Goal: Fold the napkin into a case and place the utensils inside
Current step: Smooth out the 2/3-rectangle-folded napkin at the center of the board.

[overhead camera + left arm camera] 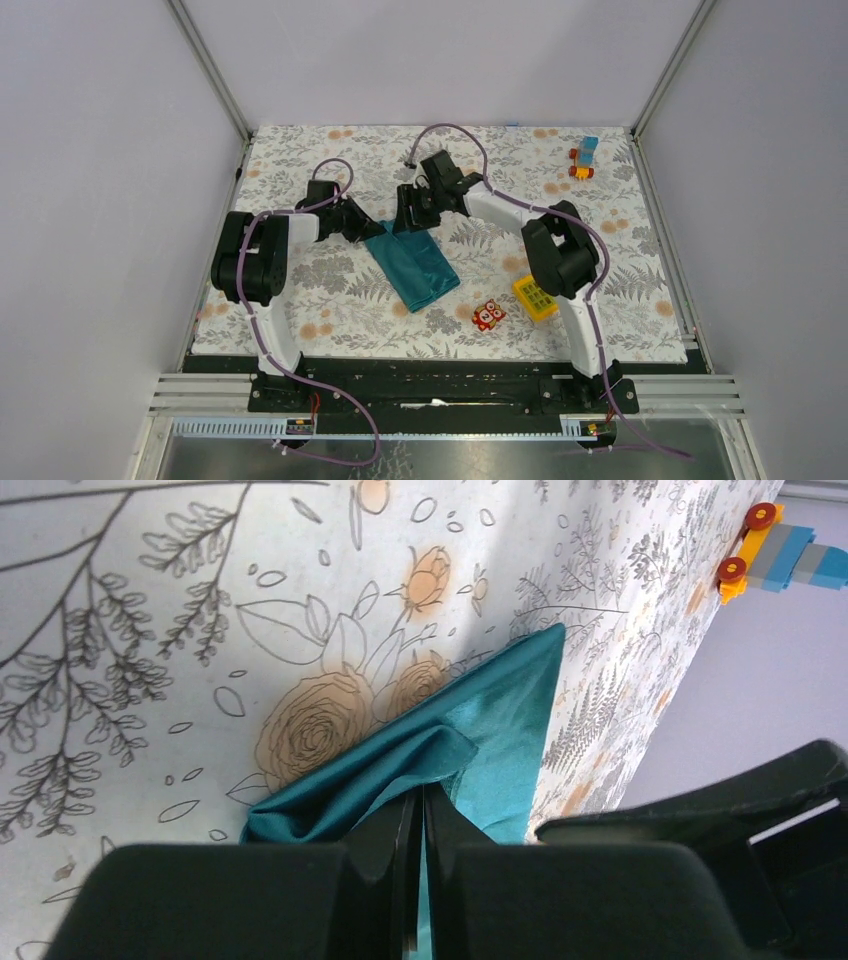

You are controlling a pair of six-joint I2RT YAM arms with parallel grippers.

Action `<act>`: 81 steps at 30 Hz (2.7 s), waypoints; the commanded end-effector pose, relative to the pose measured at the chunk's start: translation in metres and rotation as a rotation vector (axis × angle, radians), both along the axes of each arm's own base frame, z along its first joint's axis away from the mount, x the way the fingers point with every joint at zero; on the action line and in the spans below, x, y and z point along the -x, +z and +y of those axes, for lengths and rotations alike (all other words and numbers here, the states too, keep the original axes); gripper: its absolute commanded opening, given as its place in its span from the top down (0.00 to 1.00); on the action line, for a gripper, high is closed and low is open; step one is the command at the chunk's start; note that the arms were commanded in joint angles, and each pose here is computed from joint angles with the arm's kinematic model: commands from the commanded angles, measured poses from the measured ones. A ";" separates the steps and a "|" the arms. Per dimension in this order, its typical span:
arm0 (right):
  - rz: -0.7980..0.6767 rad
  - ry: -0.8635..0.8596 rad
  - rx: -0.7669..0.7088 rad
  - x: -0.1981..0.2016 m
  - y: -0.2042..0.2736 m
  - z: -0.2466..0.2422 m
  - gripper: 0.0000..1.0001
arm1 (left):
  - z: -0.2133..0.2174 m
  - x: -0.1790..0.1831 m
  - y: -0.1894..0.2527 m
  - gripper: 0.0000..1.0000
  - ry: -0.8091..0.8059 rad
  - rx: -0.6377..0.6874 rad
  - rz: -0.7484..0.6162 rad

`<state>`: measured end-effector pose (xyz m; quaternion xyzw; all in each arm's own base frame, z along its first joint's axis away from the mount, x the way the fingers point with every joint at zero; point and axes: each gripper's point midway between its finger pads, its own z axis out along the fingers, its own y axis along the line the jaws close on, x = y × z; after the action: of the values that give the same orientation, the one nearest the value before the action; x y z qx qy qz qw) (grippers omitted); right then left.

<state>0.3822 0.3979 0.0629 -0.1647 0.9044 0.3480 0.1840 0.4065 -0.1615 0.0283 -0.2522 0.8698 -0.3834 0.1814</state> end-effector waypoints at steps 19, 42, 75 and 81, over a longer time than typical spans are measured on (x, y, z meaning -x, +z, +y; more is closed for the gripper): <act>0.204 0.120 -0.250 0.107 0.018 0.003 0.61 | -0.016 -0.030 0.022 0.82 -0.042 0.102 -0.098; 0.266 0.226 -0.279 0.092 -0.012 0.056 0.44 | -0.013 -0.020 -0.002 0.84 -0.043 0.079 -0.028; 0.201 0.148 -0.244 0.160 0.035 -0.036 0.32 | -0.029 -0.006 0.059 0.61 -0.158 0.100 -0.090; 0.193 -0.028 -0.142 0.110 0.024 -0.100 0.28 | -0.030 0.023 0.108 0.42 -0.239 0.098 -0.149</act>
<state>0.2393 0.3458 0.0982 -0.1470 0.8612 0.4769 0.0964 0.3959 -0.1877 0.0791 -0.1888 0.8652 -0.4391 0.1514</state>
